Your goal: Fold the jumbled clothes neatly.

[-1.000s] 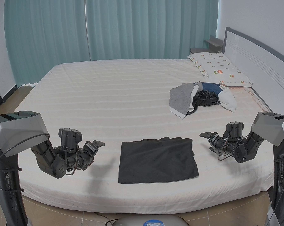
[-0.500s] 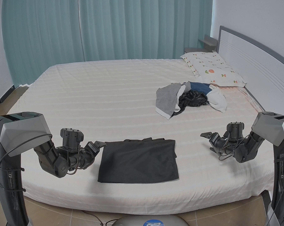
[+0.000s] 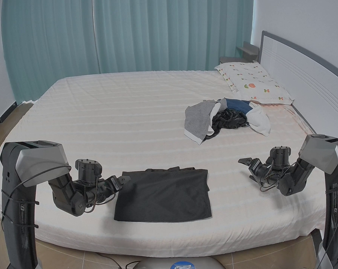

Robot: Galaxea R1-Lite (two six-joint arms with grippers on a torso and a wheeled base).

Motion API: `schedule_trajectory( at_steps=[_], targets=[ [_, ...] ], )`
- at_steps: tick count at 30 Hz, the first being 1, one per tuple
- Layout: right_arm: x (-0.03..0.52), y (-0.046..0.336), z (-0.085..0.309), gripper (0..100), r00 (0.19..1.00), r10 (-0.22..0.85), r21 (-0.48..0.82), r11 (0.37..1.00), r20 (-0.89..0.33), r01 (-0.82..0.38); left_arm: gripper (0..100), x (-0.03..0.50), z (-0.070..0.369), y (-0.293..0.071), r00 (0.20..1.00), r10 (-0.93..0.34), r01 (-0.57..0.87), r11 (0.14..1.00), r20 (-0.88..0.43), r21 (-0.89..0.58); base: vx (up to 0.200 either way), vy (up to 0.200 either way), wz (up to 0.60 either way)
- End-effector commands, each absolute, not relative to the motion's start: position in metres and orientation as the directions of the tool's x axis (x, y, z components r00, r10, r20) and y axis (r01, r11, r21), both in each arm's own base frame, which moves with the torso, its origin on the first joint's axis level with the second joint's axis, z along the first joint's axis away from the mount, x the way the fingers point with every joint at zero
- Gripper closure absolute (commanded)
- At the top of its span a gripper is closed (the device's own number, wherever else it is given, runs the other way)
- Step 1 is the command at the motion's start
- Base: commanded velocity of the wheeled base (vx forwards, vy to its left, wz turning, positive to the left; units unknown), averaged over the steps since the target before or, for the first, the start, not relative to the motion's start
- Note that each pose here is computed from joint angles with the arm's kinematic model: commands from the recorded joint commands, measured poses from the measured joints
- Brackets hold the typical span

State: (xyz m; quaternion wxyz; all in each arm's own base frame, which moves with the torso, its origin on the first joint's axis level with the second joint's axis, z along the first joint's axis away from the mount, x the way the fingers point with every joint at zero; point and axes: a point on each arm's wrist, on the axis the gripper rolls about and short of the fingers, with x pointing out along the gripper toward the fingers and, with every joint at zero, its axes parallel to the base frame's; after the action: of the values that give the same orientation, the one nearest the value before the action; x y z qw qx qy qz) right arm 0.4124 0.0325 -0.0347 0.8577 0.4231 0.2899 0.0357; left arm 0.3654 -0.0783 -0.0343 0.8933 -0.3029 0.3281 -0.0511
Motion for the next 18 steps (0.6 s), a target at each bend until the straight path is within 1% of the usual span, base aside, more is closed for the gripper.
schedule_trajectory(
  at_steps=[1,5,9,18],
  targets=[
    [0.412,0.033,-0.037,0,0.826,0.309,0.745,0.641,-0.472,0.186,0,0.364,-0.049,-0.083,0.757,-0.296,-0.112,0.819,-0.582,-0.562,0.000,0.000,0.00],
    [0.412,0.033,-0.036,0,0.827,0.307,0.745,0.641,-0.471,0.185,0,0.365,-0.050,-0.085,0.757,-0.300,-0.106,0.820,-0.580,-0.563,0.000,0.000,0.00],
    [0.412,0.033,-0.037,0,0.827,0.307,0.745,0.640,-0.472,0.187,0,0.366,-0.056,-0.094,0.750,-0.306,-0.091,0.830,-0.586,-0.550,0.000,0.000,0.00],
    [0.411,0.033,-0.038,0,0.825,0.308,0.744,0.642,-0.474,0.188,0,0.365,-0.059,-0.095,0.748,-0.302,-0.084,0.840,-0.591,-0.536,0.000,0.000,0.00]
  ],
)
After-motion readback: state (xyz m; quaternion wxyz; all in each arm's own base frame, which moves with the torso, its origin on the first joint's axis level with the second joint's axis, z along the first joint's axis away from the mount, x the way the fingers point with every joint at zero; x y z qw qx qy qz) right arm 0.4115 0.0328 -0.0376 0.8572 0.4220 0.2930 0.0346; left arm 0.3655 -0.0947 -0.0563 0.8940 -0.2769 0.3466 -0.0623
